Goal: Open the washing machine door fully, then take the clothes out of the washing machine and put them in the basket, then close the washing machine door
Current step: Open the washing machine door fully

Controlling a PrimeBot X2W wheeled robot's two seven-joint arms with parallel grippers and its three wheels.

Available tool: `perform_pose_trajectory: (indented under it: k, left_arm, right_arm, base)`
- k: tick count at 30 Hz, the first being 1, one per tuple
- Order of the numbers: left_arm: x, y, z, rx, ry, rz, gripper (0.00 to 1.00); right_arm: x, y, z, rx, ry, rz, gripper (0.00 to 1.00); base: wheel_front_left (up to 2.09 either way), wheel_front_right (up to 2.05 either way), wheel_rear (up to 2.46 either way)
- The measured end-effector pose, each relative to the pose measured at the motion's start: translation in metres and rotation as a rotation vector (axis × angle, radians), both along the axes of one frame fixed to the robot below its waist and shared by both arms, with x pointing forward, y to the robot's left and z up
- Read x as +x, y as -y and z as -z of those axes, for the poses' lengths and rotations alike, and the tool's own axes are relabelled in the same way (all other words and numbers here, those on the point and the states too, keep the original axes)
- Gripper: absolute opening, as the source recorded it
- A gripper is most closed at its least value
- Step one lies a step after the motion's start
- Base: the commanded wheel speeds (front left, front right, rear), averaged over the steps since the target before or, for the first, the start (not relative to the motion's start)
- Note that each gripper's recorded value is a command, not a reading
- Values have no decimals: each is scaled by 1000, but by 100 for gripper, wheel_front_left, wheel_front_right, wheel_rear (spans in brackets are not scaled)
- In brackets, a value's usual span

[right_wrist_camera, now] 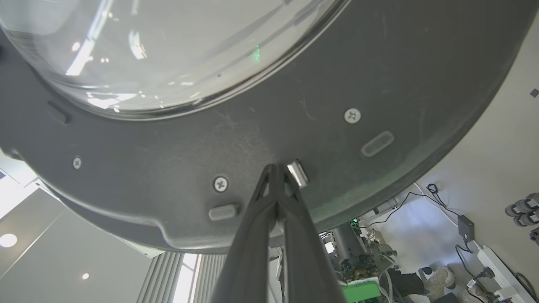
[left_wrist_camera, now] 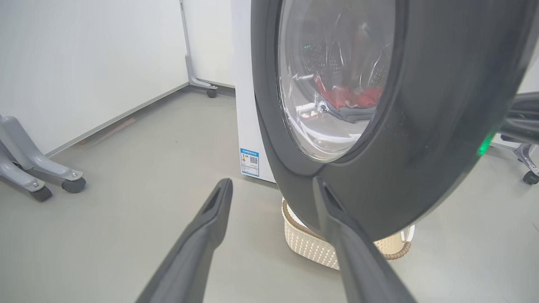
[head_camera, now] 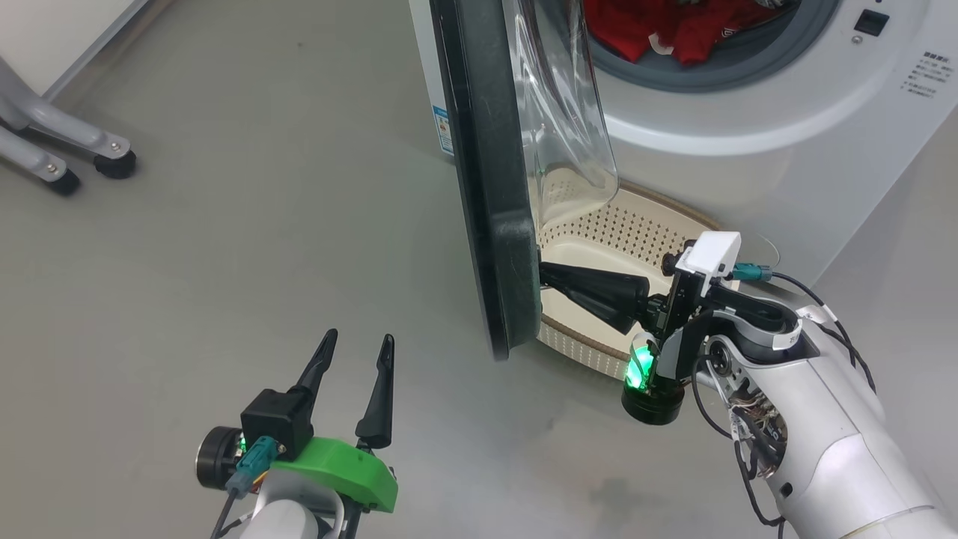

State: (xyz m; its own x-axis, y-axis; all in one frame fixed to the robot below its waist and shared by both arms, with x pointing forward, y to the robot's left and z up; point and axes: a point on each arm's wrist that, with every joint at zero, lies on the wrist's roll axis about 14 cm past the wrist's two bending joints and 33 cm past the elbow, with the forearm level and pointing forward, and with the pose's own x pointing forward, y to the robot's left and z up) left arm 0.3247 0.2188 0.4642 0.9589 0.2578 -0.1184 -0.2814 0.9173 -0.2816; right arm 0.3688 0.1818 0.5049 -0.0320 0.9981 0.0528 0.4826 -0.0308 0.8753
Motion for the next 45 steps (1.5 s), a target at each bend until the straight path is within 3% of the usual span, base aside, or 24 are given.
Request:
perform_pose_trajectory:
  k: [6, 14, 19, 26, 29, 36, 38, 45]
  left_arm:
    - [-9, -4, 1, -10, 2, -21, 100]
    - [-13, -5, -6, -11, 36, -17, 100]
    - [-17, -3, -6, -12, 44, 4, 100]
    - [-11, 4, -11, -5, 67, 50, 100]
    - [-6, 9, -15, -4, 81, 73, 100]
    - [10, 20, -26, 2, 118, 126, 100]
    - [14, 23, -29, 5, 126, 139, 100]
    - [19, 31, -29, 5, 125, 169, 100]
  right_arm:
    - [2, 4, 2, -45, 30, 67, 0]
    - [30, 51, 20, -225, 344, 259, 0]
    - [43, 83, 16, -351, 632, 351, 0]
    - [70, 152, 5, -641, 1116, 504, 0]
    - [76, 176, -13, -692, 1248, 606, 0]
    - [57, 220, -15, -821, 1533, 657, 0]
    - [55, 235, -20, -842, 1578, 708, 0]
    - [40, 276, -3, -973, 1537, 823, 0]
  base:
    - [0, 0, 0]
    - [0, 0, 0]
    - [0, 0, 0]
    - [0, 0, 0]
    - [0, 0, 0]
    - [0, 0, 0]
    - [0, 0, 0]
    - [0, 0, 0]
